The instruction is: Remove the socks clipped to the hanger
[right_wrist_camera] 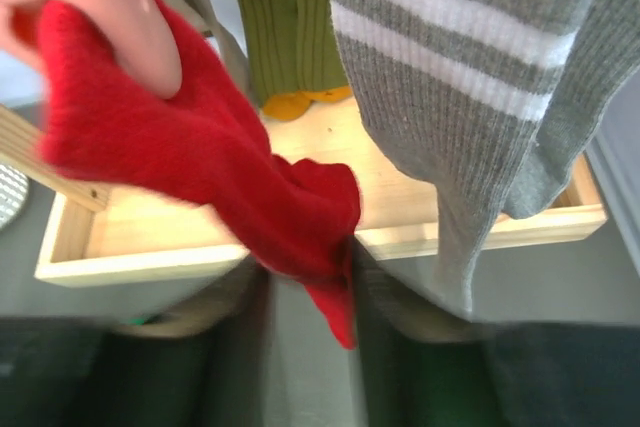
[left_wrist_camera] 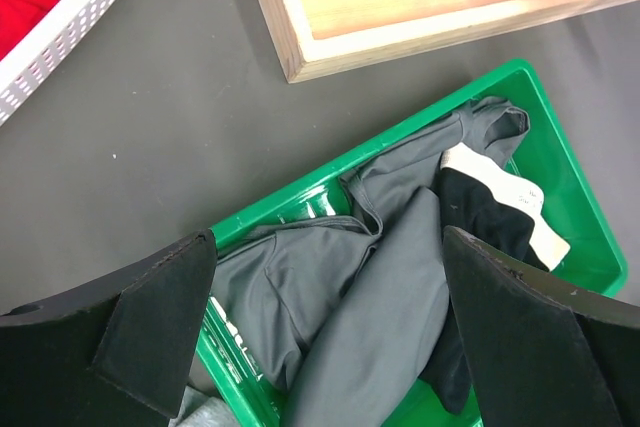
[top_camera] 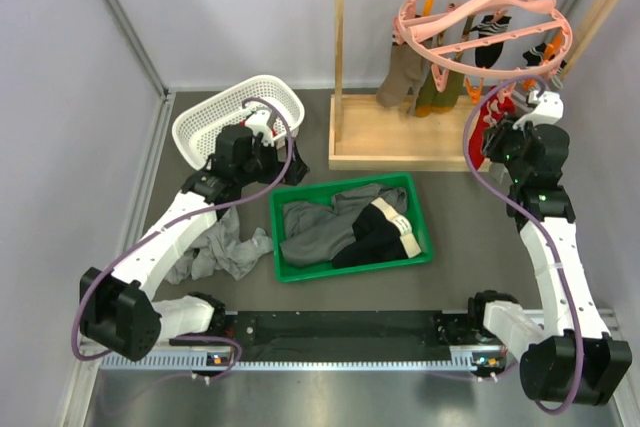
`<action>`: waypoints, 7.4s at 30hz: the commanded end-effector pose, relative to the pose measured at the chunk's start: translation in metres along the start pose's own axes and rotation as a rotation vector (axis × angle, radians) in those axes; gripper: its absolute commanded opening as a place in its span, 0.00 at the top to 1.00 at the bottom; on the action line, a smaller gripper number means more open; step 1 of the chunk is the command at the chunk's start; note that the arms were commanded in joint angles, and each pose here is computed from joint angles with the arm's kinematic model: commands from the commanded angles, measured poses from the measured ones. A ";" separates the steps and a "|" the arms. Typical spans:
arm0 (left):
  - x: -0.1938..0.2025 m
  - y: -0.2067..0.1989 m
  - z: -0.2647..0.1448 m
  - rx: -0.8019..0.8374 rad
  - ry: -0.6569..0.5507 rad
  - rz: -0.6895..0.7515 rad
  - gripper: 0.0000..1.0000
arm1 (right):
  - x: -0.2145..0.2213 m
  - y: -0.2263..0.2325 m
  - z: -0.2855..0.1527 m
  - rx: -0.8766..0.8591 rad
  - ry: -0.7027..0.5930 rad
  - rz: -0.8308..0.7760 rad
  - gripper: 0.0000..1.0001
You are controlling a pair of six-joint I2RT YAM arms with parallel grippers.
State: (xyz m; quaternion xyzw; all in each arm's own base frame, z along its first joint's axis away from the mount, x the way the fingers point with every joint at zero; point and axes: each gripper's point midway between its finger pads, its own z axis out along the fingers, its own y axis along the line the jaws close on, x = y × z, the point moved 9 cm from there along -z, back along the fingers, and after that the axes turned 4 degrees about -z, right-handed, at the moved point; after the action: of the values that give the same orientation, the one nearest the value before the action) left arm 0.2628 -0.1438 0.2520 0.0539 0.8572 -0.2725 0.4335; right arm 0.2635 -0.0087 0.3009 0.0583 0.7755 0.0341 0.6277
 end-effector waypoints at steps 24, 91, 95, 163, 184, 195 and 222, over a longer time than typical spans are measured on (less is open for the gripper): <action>-0.032 -0.179 0.012 0.603 -0.191 0.186 0.01 | -0.050 0.058 -0.069 -0.495 -0.033 0.297 1.00; -0.018 -0.253 0.059 0.710 -0.145 0.241 1.00 | -0.140 0.043 -0.061 -0.280 -0.171 0.054 0.35; -0.019 -0.254 0.058 0.717 -0.144 0.238 1.00 | -0.137 0.043 -0.051 -0.310 -0.190 0.026 0.36; -0.133 0.148 0.080 -0.341 -0.263 -0.396 1.00 | -0.130 0.045 -0.054 -0.307 -0.163 0.085 0.82; -0.123 0.127 0.043 -0.605 -0.270 -0.315 0.01 | -0.118 0.033 -0.088 -0.160 -0.248 0.090 0.52; -0.079 0.065 0.020 -0.376 -0.209 -0.206 0.01 | -0.101 0.008 -0.071 -0.008 -0.160 0.081 0.52; -0.035 0.018 0.007 -0.238 -0.147 -0.006 0.01 | -0.065 -0.070 -0.005 -0.158 -0.215 0.023 0.40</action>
State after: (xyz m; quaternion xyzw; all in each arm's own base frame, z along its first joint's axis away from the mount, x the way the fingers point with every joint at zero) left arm 0.2953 -0.1257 0.2567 -0.0316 0.8688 -0.1601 0.4674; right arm 0.2593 -0.0787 0.3506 0.0550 0.7174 0.1165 0.6847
